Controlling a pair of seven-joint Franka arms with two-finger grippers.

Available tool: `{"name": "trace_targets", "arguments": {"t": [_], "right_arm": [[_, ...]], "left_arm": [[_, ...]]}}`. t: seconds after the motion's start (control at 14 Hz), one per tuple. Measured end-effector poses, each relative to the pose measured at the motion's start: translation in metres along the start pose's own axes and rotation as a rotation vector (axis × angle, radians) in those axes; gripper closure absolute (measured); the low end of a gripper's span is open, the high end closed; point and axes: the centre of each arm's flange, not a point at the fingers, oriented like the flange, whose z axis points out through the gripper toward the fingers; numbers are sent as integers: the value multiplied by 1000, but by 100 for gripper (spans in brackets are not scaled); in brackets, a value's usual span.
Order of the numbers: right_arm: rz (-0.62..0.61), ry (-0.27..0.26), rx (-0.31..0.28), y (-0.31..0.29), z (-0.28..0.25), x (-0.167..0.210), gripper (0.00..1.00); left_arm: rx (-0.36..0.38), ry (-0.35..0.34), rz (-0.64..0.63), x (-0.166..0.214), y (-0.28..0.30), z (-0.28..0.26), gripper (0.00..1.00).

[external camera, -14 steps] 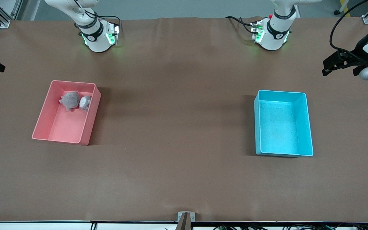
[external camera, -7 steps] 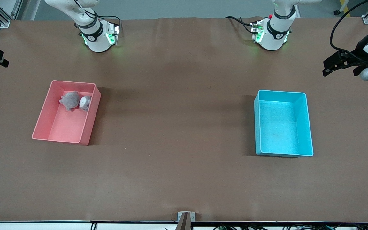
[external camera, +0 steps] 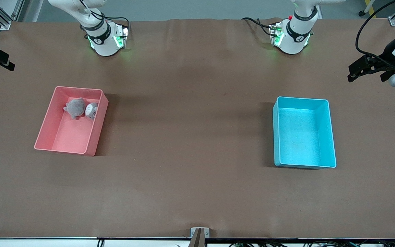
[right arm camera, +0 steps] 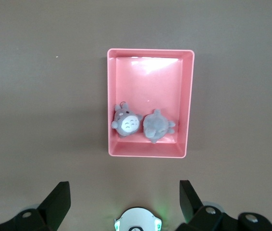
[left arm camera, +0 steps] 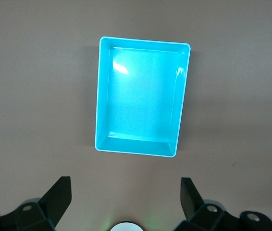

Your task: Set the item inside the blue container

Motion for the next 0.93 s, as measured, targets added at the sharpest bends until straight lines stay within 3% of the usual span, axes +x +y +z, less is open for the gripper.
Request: {"name": "trace_targets", "arguments": {"t": [0.43, 0.71, 0.93], "right_arm": [[-70, 13, 21, 2, -10, -3, 0], [-79, 6, -60, 11, -10, -4, 0], [-85, 10, -62, 8, -10, -3, 0]], "left_arm": [[0, -2, 0, 0, 0, 1, 0], [0, 3, 0, 1, 0, 0, 0], [-2, 17, -2, 1, -1, -3, 0]]}}
